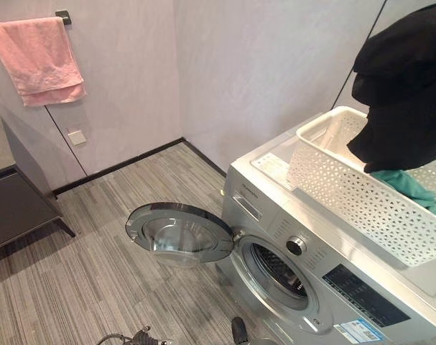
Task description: Grab the laundry basket,head to the washer,open it,put in the laundry and shut it.
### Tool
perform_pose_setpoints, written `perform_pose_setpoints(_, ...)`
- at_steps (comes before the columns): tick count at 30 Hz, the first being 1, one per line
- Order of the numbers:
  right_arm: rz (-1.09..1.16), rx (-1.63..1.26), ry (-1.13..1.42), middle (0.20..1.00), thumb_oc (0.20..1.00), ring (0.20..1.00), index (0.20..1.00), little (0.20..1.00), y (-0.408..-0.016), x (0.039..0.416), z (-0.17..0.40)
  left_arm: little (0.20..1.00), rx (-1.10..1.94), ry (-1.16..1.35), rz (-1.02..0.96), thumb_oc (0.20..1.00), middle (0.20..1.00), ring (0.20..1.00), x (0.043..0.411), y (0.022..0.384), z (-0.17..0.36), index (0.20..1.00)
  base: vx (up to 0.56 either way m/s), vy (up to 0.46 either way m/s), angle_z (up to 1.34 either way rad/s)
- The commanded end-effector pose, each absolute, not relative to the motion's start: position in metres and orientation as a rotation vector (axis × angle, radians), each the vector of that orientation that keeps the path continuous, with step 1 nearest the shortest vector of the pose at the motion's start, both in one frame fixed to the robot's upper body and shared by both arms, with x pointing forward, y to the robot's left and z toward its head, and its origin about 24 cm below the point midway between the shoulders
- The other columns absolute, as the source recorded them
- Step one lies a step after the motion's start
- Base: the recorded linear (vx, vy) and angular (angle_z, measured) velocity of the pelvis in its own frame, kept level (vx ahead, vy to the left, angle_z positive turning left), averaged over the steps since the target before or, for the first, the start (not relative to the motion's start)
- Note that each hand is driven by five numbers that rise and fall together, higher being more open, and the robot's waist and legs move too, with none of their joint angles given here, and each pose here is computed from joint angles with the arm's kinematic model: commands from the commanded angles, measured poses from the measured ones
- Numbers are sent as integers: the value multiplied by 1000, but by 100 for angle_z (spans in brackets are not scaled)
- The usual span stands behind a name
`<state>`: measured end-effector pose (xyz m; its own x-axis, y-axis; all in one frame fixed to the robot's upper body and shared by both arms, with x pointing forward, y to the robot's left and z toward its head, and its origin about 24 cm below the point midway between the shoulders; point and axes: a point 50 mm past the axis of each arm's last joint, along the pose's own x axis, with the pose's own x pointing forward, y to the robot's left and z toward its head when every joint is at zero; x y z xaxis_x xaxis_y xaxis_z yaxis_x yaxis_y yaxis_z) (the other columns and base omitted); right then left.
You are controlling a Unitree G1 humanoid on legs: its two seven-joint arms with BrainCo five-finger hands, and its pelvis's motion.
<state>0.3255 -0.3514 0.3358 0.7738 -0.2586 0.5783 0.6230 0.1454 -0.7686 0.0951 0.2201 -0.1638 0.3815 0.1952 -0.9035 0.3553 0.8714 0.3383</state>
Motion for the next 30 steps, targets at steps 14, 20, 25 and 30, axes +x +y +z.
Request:
perform_pose_setpoints(14,-730,-1073,-1065,200,200,200,200,200,-276,265,463,1000,716,1003,-197,1000,1000,1000,153,226,-144,1000,-161,114,-28)
perform_pose_setpoints(20,-492,-991,-1336,200,200,200,200,200,-206,254,468,1000,629,1117,-82,1000,1000,1000,120,244,-152,1000,-284,35,-120)
perform_pose_setpoints(25,-376,-932,-1360,200,200,200,200,200,-182,264,454,1000,601,1133,-39,1000,1000,1000,111,248,-153,1000,-181,-79,-68)
perform_pose_setpoints(30,-146,-898,-1350,200,200,200,200,200,-157,270,430,1000,550,885,-64,1000,1000,1000,158,229,-135,1000,-268,-204,-63)
